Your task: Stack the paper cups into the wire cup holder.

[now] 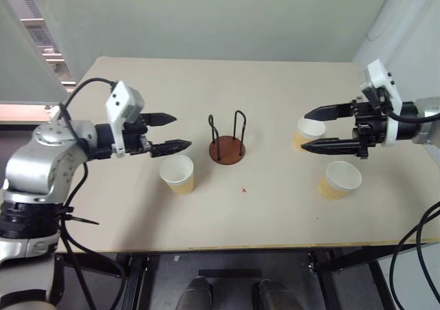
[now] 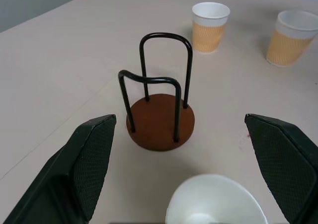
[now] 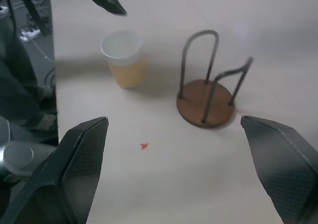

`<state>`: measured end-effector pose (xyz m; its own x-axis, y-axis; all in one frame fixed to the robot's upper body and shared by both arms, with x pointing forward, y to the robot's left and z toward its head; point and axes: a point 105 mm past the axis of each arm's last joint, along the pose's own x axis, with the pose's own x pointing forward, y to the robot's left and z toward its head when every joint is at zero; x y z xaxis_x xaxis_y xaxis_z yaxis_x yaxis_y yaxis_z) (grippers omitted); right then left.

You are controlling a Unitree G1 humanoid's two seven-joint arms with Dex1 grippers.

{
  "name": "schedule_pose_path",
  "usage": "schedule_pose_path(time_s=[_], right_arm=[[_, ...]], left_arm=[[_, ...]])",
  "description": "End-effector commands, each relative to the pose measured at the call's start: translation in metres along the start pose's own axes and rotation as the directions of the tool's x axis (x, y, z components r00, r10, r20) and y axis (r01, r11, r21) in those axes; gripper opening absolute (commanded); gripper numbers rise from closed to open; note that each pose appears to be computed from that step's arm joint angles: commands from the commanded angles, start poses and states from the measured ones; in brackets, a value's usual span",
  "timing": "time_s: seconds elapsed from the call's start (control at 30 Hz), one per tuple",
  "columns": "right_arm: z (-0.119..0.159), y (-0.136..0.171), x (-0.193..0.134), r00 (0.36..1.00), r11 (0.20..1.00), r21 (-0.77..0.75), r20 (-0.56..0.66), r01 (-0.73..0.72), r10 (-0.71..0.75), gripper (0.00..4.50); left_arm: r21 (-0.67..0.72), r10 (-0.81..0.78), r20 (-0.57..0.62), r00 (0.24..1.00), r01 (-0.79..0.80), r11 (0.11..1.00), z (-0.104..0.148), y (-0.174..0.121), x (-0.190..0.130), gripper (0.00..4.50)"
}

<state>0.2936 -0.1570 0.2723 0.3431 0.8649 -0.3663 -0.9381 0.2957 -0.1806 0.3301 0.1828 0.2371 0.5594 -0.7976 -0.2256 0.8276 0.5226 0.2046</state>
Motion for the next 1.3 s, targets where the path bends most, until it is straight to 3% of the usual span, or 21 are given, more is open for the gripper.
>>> schedule_pose_path(time_s=[0.03, 0.33, 0.7, 1.1, 1.2, 1.3], right_arm=[[0.015, 0.003, -0.010, 0.999, 0.998, -0.056, 0.019, 0.027, -0.026, 4.45], [0.014, 0.005, -0.013, 0.999, 0.997, -0.053, 0.013, 0.050, -0.050, 4.45], [0.013, 0.007, -0.015, 0.998, 0.996, -0.052, 0.016, 0.069, -0.068, 4.45], [0.009, 0.007, -0.015, 0.997, 0.996, -0.044, 0.012, 0.083, -0.082, 4.45], [0.008, 0.007, -0.016, 0.996, 0.995, -0.042, 0.012, 0.086, -0.085, 4.50], [0.006, 0.007, -0.016, 0.996, 0.995, -0.037, 0.011, 0.090, -0.090, 4.50]], left_arm=[[0.043, 0.015, 0.012, 1.000, -0.016, 0.999, 0.009, 0.006, 0.009, 4.50], [0.005, 0.009, -0.073, 0.997, -0.009, 1.000, -0.010, 0.015, 0.033, 4.50], [-0.001, -0.023, -0.100, 0.995, 0.023, 1.000, -0.014, 0.015, 0.062, 4.50], [0.038, -0.104, -0.108, 0.989, 0.108, 0.993, -0.016, -0.004, 0.104, 4.50], [0.042, -0.110, -0.106, 0.988, 0.115, 0.992, -0.018, -0.007, 0.106, 3.90], [0.048, -0.113, -0.111, 0.987, 0.119, 0.992, -0.020, -0.007, 0.104, 2.88]])
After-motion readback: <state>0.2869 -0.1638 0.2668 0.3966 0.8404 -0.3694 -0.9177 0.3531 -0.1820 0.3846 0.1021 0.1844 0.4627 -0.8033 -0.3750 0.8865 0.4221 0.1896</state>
